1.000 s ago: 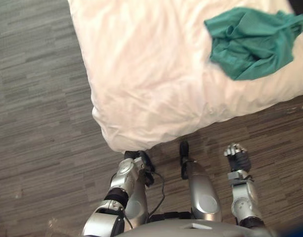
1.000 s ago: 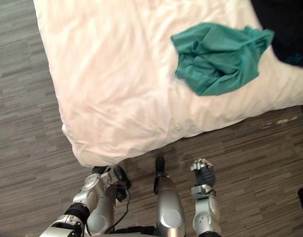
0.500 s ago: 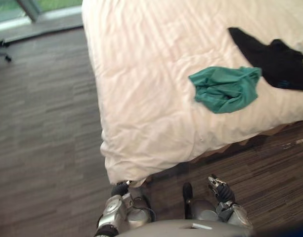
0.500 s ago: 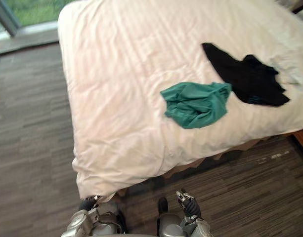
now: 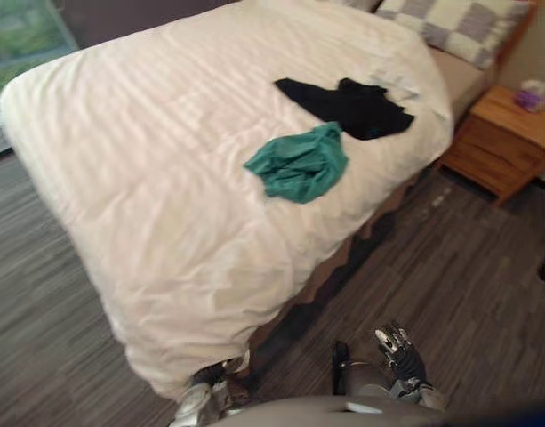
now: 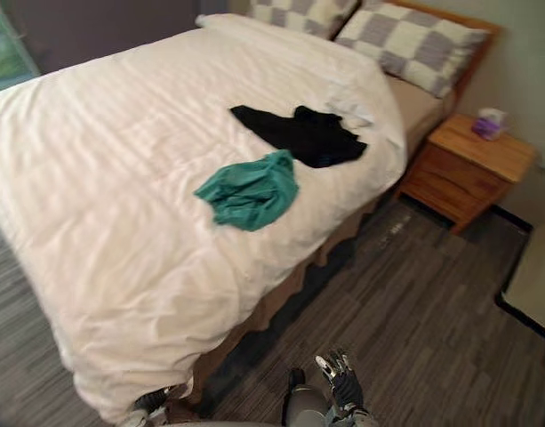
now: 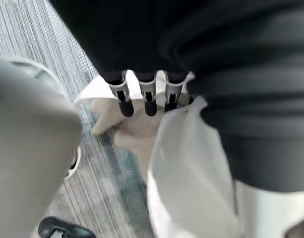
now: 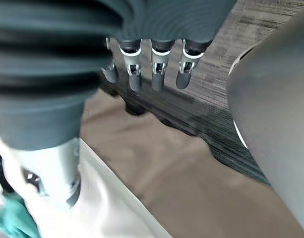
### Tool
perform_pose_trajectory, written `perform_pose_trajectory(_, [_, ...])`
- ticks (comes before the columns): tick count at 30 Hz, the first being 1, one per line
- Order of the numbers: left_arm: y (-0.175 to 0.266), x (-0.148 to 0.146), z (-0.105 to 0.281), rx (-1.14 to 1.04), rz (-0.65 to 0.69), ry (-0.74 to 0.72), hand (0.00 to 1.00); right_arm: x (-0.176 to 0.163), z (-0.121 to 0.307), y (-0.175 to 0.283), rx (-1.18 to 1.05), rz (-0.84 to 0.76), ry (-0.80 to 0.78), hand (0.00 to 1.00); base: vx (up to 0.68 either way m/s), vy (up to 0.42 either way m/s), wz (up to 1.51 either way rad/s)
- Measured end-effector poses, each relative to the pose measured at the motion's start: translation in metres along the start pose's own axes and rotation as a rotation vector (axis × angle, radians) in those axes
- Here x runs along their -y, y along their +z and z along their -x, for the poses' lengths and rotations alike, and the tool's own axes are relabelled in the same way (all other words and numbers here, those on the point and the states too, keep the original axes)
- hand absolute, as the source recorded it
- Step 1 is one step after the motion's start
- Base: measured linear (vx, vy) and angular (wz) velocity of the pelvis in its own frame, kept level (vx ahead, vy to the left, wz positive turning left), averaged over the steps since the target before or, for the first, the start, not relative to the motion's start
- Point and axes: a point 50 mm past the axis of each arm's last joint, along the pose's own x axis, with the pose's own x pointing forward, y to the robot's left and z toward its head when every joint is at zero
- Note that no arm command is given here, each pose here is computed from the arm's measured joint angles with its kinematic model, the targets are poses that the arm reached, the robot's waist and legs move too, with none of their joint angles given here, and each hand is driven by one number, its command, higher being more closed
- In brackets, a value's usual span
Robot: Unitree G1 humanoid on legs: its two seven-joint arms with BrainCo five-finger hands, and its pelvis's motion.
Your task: Tidy the bed and pick cloth on bed and put in laundry
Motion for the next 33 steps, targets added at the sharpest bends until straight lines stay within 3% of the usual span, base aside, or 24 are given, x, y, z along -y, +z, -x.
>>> perform_pose_trajectory(11, [-0.003,-0.004,-0.002,-0.044,-0.04,0.029,0.0,0.013,-0.007,0.009,-0.042,0.09,-0.026,0.0,-0.04,-0.011,-0.96])
perform_pose_trajectory(19, [0.001,0.003,-0.001,-0.008,-0.181,0.009,0.0,0.014,-0.006,0.004,-0.093,0.086,-0.015,0.0,0.03,-0.032,-0.48])
perform_pose_trajectory(28, [0.006,0.01,0.0,0.05,-0.157,-0.004,0.0,0.019,-0.011,0.005,-0.187,0.202,-0.014,0.0,0.07,0.063,-0.9])
perform_pose_trajectory(31, [0.007,0.022,-0.001,0.08,-0.275,-0.049,0.0,0.007,-0.015,-0.004,-0.227,0.176,-0.017,0.0,-0.05,0.069,-0.17])
perform_pose_trajectory(33, [0.007,0.022,-0.001,0.08,-0.275,-0.049,0.0,0.007,-0.015,-0.004,-0.227,0.176,-0.017,0.0,0.0,0.0,0.0])
